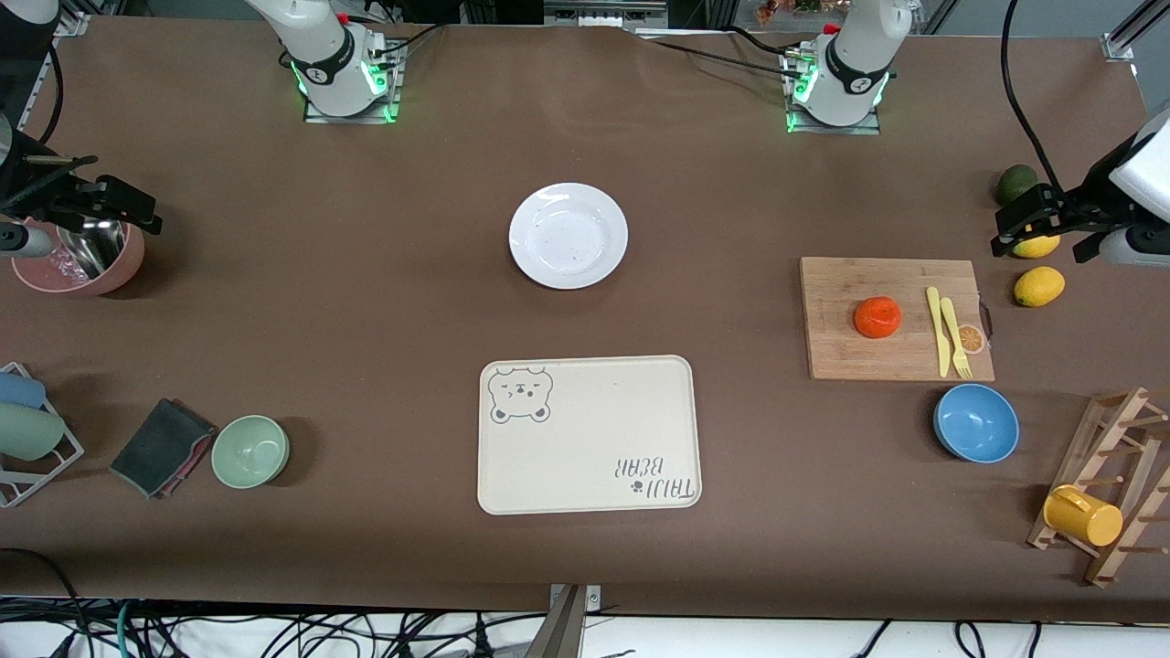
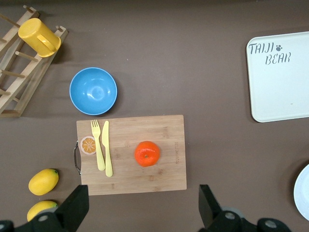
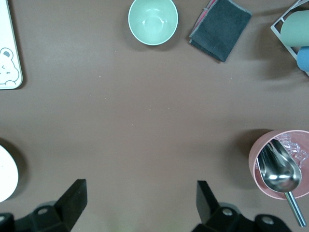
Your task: Place orange and plate with both arms
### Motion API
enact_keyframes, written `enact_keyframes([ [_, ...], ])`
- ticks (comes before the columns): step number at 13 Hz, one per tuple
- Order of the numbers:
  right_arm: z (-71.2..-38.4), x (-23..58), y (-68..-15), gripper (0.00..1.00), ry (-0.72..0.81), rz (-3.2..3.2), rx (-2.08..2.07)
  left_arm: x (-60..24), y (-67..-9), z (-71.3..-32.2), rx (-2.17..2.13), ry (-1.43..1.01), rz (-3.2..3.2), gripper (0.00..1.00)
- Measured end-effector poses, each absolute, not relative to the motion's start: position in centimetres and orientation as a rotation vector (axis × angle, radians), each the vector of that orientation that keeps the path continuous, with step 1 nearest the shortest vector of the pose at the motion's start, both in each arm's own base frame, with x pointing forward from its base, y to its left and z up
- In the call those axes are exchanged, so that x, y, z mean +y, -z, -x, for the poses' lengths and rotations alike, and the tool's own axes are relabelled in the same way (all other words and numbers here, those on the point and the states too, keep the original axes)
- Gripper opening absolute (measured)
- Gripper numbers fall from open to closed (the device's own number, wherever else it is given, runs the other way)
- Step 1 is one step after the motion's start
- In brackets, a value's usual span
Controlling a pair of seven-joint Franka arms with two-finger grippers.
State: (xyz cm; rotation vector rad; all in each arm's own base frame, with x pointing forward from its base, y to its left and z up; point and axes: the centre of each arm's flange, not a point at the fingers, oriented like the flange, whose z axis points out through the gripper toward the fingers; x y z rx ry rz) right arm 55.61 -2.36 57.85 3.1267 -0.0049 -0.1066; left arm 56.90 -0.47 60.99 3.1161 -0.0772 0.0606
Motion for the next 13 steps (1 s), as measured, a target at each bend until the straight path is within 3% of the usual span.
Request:
enact_keyframes([
  [7,-55.6,-2.4,-57.8,1.0,0.107,-3.127,-0.005,-1.3,-58.0,-56.9,-0.103,0.14,-3.109,1.0],
  [13,-55.6,-2.4,-57.8,1.0,0.108,-3.127,-0.005,-1.8,-46.9,-60.1,-0.127,0.454,-3.104,1.0],
])
